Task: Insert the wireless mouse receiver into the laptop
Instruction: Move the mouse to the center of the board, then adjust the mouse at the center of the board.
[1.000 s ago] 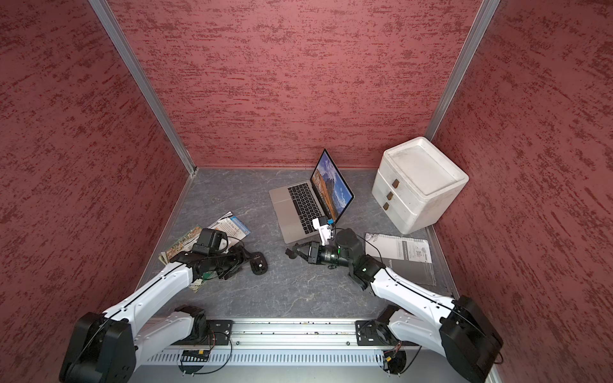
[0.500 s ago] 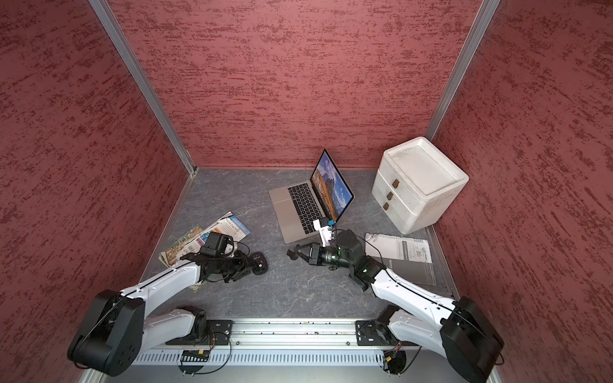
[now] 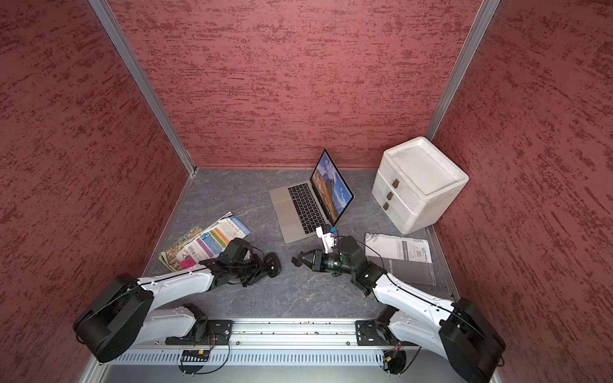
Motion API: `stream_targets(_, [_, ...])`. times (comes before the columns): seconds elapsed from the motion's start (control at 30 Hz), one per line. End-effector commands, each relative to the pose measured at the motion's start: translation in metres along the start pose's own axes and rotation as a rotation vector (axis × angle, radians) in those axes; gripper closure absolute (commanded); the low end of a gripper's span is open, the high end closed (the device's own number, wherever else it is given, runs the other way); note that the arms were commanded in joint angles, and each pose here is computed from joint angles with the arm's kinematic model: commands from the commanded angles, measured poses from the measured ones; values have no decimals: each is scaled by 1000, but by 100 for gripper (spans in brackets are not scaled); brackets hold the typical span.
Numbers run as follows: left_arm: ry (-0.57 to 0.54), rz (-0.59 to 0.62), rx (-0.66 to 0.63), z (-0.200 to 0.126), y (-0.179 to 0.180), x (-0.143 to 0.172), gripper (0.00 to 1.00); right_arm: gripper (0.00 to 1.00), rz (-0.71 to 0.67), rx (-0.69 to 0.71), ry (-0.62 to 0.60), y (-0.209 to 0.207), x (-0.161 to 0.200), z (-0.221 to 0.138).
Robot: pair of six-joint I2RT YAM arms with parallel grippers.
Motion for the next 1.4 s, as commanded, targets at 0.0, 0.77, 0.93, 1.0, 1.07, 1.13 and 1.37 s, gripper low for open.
stream_targets(0.0, [-66,-91,76,12,-26,1,82,100,10,23,-46,-9,-2,-4])
stream_targets(0.77, [81,86,52,11,-46,34,40,100,218,74,-189,-44,8,-11])
stream_targets(0.93, [139,316,-7,-2,-52,19,25,100,230,71,-168,-41,13,-1])
stream_targets(1.0, [138,409,-16,-1,-59,8,23,100,230,79,-171,-42,14,0])
stream_targets(1.07, [104,467,-16,0,-66,-5,21,100,232,86,-175,-42,14,-1])
stream_targets(1.13, [69,495,0,3,-71,-19,19,100,234,96,-180,-43,14,-3])
stream_targets(1.37, [105,513,75,29,-93,-28,14,100,225,117,-202,-42,12,-11])
Point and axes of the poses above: each gripper's point midway between its finger pads, its own z axis out along the fingers, its own y axis along the line the jaws close on, x = y × z, the point moved 1 cm from there along -z, back along the fingers, and after that the axes turned 3 degrees about -z, right-handed, at the moved point
